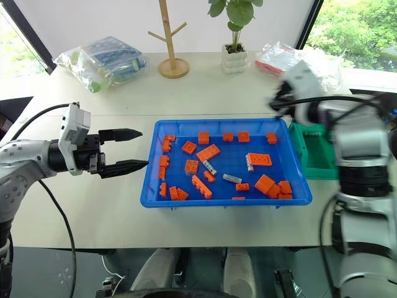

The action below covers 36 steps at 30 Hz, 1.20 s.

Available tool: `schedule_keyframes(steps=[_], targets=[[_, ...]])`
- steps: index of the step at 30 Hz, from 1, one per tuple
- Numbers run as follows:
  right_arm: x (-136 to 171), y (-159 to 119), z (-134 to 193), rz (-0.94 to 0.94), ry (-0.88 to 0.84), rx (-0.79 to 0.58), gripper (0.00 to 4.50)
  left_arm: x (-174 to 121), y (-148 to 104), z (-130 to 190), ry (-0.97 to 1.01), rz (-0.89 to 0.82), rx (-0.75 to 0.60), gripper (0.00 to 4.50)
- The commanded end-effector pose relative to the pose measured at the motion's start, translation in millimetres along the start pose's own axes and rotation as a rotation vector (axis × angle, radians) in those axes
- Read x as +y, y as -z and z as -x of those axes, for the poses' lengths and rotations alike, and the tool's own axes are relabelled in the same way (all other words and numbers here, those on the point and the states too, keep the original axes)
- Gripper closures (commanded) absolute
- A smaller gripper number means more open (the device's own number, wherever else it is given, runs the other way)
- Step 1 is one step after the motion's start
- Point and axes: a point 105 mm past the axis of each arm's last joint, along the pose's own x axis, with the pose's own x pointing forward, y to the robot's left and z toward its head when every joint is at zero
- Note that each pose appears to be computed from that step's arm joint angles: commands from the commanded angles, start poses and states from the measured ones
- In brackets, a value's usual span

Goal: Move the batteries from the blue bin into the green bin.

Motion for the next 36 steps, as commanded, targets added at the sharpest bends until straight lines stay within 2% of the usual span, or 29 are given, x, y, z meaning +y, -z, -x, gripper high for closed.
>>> schedule_keyframes(steps=[1, 5, 9, 11, 13, 16, 22, 24, 27, 30, 36], targets=[[-29.7, 7.3, 25.3, 0.0, 0.126, 0.003, 4.44, -5.2, -10.2, -3.1, 0.046, -0.032, -0.027, 0.0], [-35.4, 39.4, 38.3, -0.019, 0.159, 0.086, 4.44, -2.3, -14.7, -3.5, 0.054, -0.031, -0.043, 0.0], [-33.2, 56.3, 39.7, -0.048, 0.168, 0.113, 4.44, 0.5, -15.7, -1.3, 0.056, -0.032, -0.04, 0.0], [-30.8, 61.1, 37.8, -0.063, 0.166, 0.116, 3.42, 1.3, -16.0, -0.5, 0.056, -0.032, -0.039, 0.0], [-31.0, 63.7, 36.0, -0.048, 0.178, 0.12, 2.62, 1.5, -16.5, -0.5, 0.056, -0.032, -0.04, 0.0], [-36.6, 57.7, 35.8, 0.004, 0.204, 0.104, 1.07, 1.1, -18.6, -0.4, 0.054, -0.033, -0.042, 0.0], [-23.2, 13.1, 29.7, -0.012, 0.104, -0.018, 1.07, -0.1, -19.3, 1.3, 0.047, -0.034, -0.039, 0.0], [-2.7, -8.0, 22.5, -0.038, 0.019, -0.076, 1.07, -0.7, -18.8, 1.0, 0.046, -0.032, -0.039, 0.0], [44.7, -27.9, 9.8, -0.086, -0.139, -0.119, 1.07, -2.7, -15.9, -0.7, 0.045, -0.032, -0.032, 0.0], [91.3, -29.8, 1.0, -0.113, -0.267, -0.098, 1.07, -3.8, -14.2, -1.7, 0.043, -0.032, -0.028, 0.0], [151.0, -7.2, -18.7, -0.233, -0.392, 0.036, 1.07, -2.8, -13.3, -1.2, 0.035, -0.03, -0.027, 0.0]])
